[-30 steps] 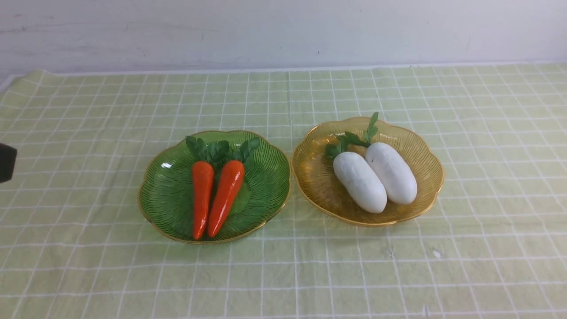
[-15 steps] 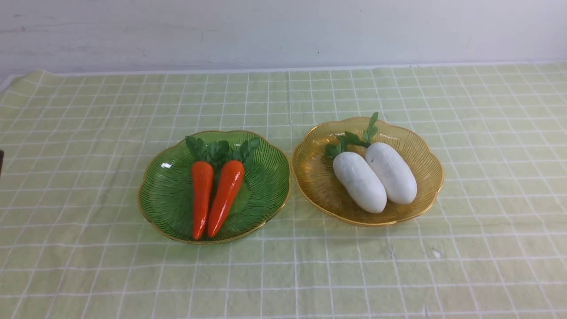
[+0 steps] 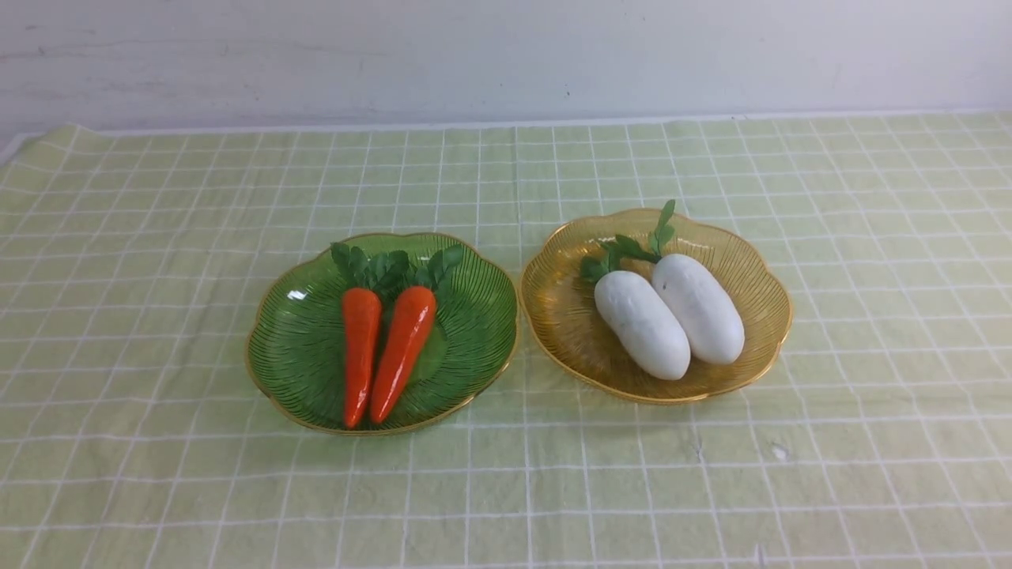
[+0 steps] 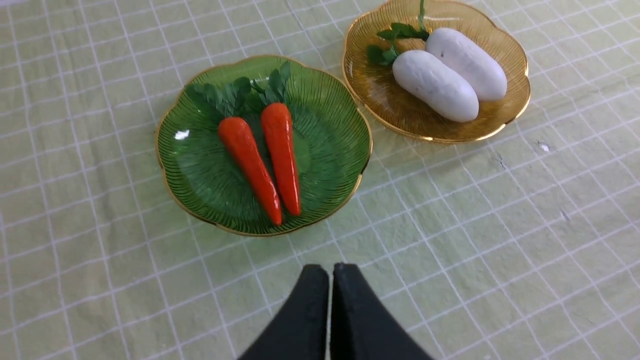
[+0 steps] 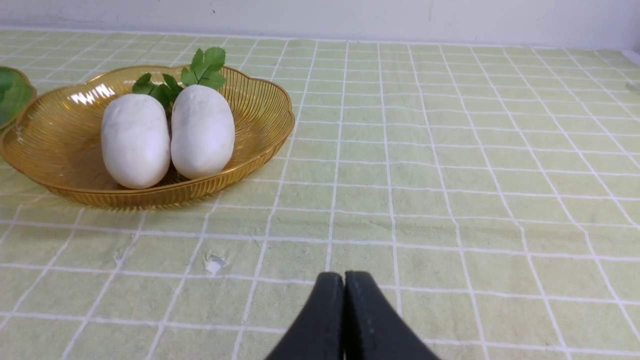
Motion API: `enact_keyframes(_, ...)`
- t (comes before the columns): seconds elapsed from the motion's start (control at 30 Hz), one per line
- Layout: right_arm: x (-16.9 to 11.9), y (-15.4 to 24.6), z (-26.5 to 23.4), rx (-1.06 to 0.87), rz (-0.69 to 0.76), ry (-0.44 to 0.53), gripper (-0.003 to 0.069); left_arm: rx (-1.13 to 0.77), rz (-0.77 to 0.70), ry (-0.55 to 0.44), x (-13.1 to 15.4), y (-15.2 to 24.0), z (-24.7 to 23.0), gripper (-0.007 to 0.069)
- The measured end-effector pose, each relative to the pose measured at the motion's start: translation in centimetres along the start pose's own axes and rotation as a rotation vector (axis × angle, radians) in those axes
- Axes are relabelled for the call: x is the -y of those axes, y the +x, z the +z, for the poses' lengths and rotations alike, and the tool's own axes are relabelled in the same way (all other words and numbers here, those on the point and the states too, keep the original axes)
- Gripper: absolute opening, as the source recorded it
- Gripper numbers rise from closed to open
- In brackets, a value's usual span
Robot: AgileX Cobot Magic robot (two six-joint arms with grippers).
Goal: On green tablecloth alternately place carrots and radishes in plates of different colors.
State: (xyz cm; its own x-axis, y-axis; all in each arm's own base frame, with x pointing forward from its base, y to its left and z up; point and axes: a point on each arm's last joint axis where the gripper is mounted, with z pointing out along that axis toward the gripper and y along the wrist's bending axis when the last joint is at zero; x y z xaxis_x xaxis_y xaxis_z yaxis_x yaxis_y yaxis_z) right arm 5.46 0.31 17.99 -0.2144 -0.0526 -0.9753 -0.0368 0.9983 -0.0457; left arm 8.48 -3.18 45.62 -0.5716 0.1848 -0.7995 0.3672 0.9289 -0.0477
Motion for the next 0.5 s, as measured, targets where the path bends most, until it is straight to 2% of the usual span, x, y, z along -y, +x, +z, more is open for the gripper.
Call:
enact_keyframes(0.2,0.0,0.0,0.0,0.0,0.0,0.0,-0.0014,0.057,0.03,-0.065,0.3,3.0,-2.4,-0.0008)
enact_keyframes(0.37,0.0,0.0,0.0,0.0,0.0,0.0,-0.0014,0.051,0.021,-0.058,0.8,8.5,-2.0,-0.0008)
enact_keyframes(0.43,0.0,0.0,0.0,0.0,0.0,0.0,-0.0014,0.145,0.008,-0.045,1.1,10.4,-1.4,-0.0008)
enact_keyframes(0.5,0.0,0.0,0.0,0.0,0.0,0.0,-0.0014,0.331,-0.006,-0.052,1.1,11.8,-0.6,-0.0008)
